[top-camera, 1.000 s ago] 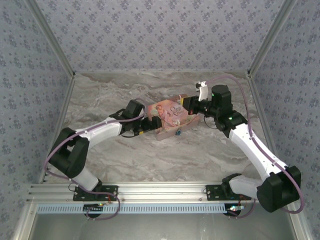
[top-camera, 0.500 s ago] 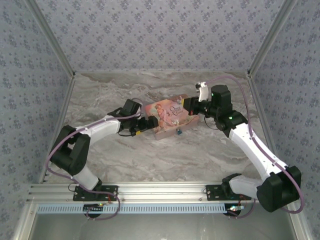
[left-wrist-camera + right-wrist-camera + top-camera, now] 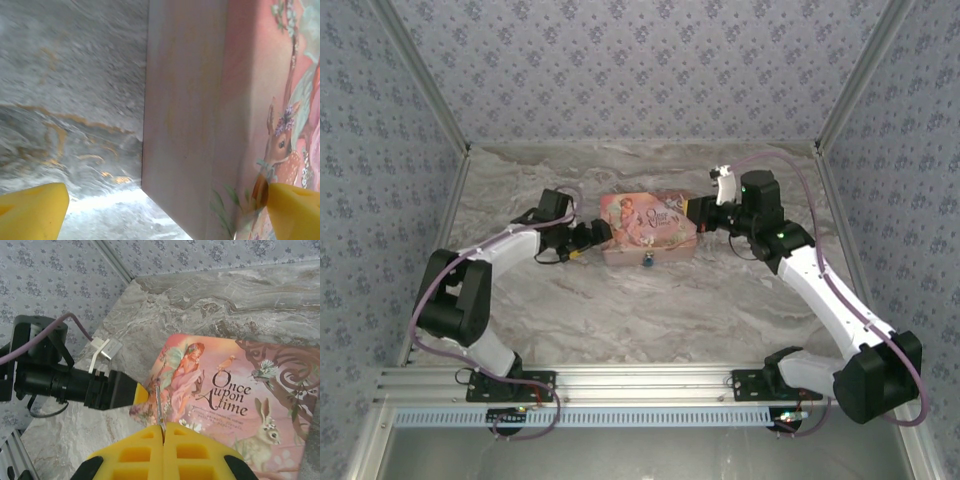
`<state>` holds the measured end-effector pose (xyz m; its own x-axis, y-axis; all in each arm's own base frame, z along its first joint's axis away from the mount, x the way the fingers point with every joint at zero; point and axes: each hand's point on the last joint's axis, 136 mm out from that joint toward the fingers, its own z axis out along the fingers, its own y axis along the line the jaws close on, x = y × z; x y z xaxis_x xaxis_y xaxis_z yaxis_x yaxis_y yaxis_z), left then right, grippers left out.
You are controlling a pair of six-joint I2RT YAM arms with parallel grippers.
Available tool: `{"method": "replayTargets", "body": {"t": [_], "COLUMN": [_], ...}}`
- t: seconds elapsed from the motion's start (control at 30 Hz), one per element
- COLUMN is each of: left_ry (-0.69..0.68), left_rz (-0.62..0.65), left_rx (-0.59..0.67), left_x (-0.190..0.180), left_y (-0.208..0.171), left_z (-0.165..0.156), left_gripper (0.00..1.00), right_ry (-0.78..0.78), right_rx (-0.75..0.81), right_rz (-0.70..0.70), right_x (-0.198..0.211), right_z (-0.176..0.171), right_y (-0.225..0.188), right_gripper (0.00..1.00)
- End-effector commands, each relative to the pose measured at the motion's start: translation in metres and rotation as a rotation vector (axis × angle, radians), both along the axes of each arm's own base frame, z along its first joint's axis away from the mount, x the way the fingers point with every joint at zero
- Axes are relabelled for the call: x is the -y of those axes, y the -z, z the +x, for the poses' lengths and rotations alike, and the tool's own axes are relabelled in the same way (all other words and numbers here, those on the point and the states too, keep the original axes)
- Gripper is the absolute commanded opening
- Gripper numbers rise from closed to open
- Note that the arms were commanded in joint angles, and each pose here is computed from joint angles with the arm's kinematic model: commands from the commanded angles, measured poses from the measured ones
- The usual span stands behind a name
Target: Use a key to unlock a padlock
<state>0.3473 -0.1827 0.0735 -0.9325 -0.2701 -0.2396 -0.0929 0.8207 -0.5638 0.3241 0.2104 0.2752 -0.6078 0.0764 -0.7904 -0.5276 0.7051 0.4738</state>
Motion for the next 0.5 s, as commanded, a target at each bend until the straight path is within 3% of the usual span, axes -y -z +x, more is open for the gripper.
{"method": "replayTargets", "body": {"t": [0.0, 0.3, 0.47], "left_ry": [-0.058, -0.055, -0.043], "left_rz": [0.178, 0.167, 0.132], "left_rx": [-0.102, 0.014, 0.136], "left_x": [-0.046, -0.063, -0.059], "left_y": [0.041, 0.014, -0.015], "left_z": [-0.004, 0.06, 0.074], "left_gripper": [0.99, 0.99, 1.0], "right_ry": [-0.022, -0.064, -0.077], "right_rx": [-0.004, -0.108, -0.138], "right_rz": [-0.022, -0.037, -0.02], "right_x": [-0.007, -0.026, -0.033], "right_z": [0.0, 0.003, 0.008], "right_y": [0.005, 0.05, 0.062], "right_gripper": [0.0, 0.0, 0.0]}}
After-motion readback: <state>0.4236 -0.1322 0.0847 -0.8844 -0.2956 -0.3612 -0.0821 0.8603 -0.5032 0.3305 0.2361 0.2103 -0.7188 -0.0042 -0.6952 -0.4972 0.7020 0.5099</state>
